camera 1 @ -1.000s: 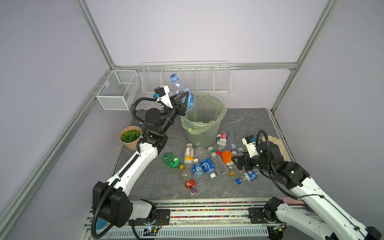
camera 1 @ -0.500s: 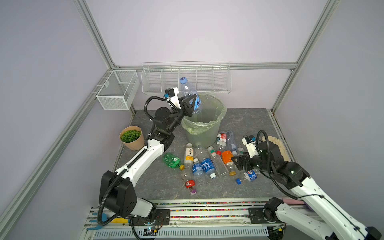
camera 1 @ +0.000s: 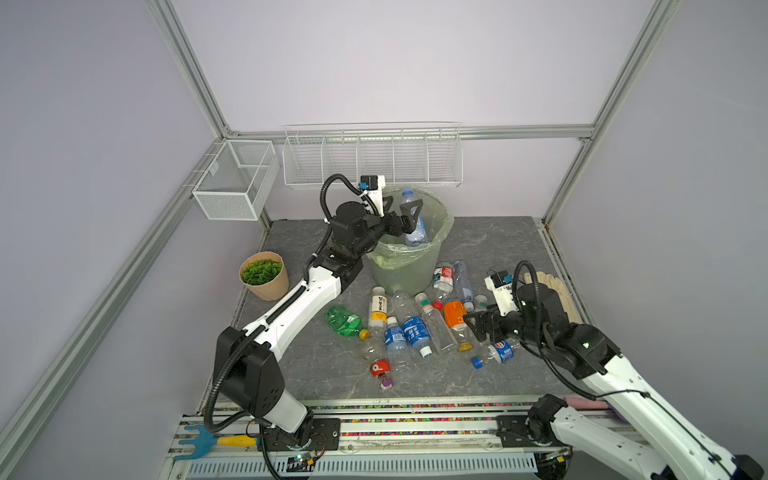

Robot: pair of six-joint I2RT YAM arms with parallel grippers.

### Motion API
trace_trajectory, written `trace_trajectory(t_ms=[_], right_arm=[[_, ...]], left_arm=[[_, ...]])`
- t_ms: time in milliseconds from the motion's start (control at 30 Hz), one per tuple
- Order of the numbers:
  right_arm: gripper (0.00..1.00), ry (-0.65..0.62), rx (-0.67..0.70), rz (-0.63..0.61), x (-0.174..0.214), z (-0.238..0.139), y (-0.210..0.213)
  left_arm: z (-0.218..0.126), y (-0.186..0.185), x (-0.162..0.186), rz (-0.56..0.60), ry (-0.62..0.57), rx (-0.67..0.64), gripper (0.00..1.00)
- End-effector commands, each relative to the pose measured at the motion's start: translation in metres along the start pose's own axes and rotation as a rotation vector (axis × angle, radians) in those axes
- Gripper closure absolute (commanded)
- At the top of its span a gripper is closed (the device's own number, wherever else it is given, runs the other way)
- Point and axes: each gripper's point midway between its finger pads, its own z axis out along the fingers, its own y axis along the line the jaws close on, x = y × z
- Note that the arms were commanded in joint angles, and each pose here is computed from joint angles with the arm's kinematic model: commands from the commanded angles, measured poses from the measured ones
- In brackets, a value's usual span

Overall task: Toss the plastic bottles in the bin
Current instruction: 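Release the blue-capped bottle from the left gripper into the bin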

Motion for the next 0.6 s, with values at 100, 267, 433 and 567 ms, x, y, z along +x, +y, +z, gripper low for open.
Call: trace_trajectory(t_ms=[100,267,433,567], right_arm=[[0.12,-0.002,0.005,0.016,0.0,0.001,-0.001],[0.12,0.001,0.019,0.019,0.001,-0.001,-0.003],[0.12,0.026,0.064,0.051,0.003,0.002,-0.01],[0.12,0.058,0.144,0.092,0.006,0.005,-0.023]], left_arm=[[-0.03,-0.026,-0.055,0.063,-0.099,0.015,0.01],[-0.041,-0.029,-0.063,0.065,-0.095,0.005,0.01],[-0.044,-0.026,-0.058,0.043,-0.057,-0.026,0.0],[-0.047,-0.022,-0.051,0.027,-0.013,-0.051,0.01]])
